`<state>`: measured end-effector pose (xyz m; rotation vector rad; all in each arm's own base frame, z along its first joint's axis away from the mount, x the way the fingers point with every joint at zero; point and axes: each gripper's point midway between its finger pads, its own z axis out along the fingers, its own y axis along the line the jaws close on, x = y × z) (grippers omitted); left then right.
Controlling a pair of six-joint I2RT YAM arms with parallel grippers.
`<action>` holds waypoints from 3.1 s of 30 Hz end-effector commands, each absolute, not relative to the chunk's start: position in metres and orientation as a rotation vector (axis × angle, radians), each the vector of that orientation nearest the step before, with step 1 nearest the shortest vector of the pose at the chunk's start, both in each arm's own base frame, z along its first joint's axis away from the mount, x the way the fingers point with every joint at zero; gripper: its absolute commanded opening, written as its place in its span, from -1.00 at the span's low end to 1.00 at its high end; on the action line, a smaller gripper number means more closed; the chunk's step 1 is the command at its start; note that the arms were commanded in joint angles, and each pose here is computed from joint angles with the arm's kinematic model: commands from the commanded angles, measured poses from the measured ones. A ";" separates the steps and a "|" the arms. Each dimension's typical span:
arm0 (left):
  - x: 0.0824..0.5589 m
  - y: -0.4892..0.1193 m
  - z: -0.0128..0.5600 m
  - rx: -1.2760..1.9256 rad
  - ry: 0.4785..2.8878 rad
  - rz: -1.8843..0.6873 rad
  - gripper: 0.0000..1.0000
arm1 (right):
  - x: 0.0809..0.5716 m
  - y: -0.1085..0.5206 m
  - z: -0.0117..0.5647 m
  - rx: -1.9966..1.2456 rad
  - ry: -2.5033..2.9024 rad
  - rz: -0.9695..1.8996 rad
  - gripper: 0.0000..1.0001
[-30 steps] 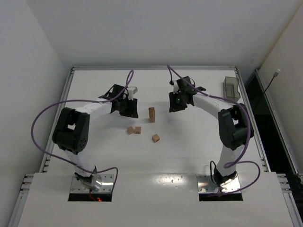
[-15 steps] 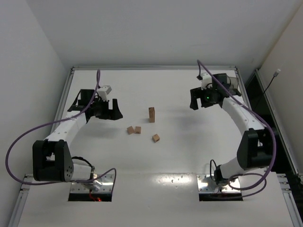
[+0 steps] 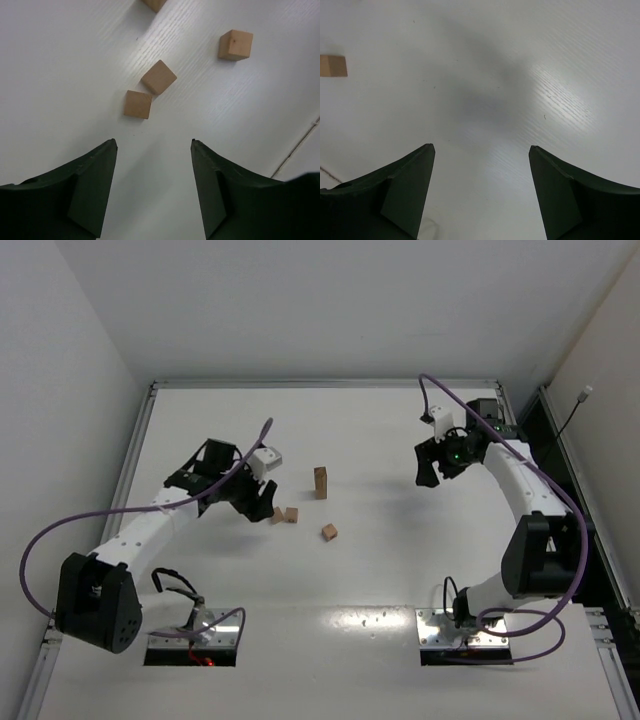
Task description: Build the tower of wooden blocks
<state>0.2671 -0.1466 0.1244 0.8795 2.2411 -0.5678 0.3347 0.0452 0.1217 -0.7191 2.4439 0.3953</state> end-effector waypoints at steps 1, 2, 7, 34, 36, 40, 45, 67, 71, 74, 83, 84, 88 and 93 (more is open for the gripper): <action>0.279 -0.147 0.110 1.024 2.188 -0.410 0.13 | 0.330 0.057 0.131 -0.770 2.372 0.458 0.45; 0.281 -0.148 0.107 1.049 2.181 -0.392 0.13 | 0.329 0.059 0.132 -0.773 2.365 0.475 0.45; 0.285 -0.152 0.083 1.159 2.200 -0.372 0.26 | 0.328 0.064 0.131 -0.739 2.377 0.521 0.45; 0.323 -0.172 0.045 1.252 2.246 -0.390 0.32 | 0.338 0.069 0.103 -0.681 2.485 0.630 0.43; 0.317 -0.169 0.038 1.269 2.259 -0.392 0.25 | 0.338 0.069 0.099 -0.679 2.494 0.636 0.40; 0.314 -0.164 0.038 1.265 2.266 -0.362 0.17 | 0.340 0.069 0.102 -0.680 2.486 0.631 0.40; 0.309 -0.160 0.033 1.282 2.281 -0.351 0.17 | 0.340 0.069 0.099 -0.679 2.494 0.636 0.40; 0.323 -0.152 0.110 1.455 2.226 -0.341 -1.00 | 0.345 0.070 0.105 -0.653 2.468 0.646 0.38; 0.329 -0.159 0.149 1.561 2.204 -0.554 -1.00 | 0.348 0.073 0.108 -0.633 2.449 0.670 0.38; 0.338 -0.174 0.174 1.590 2.172 -0.655 -1.00 | 0.350 0.075 0.112 -0.614 2.444 0.684 0.35; 0.373 -0.223 0.210 1.475 2.092 -0.688 -1.00 | 0.363 0.074 0.124 -0.586 2.403 0.653 0.33; 0.377 -0.227 0.206 1.472 2.100 -0.676 -1.00 | 0.366 0.074 0.127 -0.588 2.393 0.647 0.33; 0.386 -0.243 0.207 1.443 2.120 -0.587 -1.00 | 0.371 0.074 0.127 -0.588 2.393 0.647 0.33; 0.378 -0.268 0.203 1.519 2.122 -0.560 -1.00 | 0.373 0.074 0.127 -0.588 2.393 0.647 0.31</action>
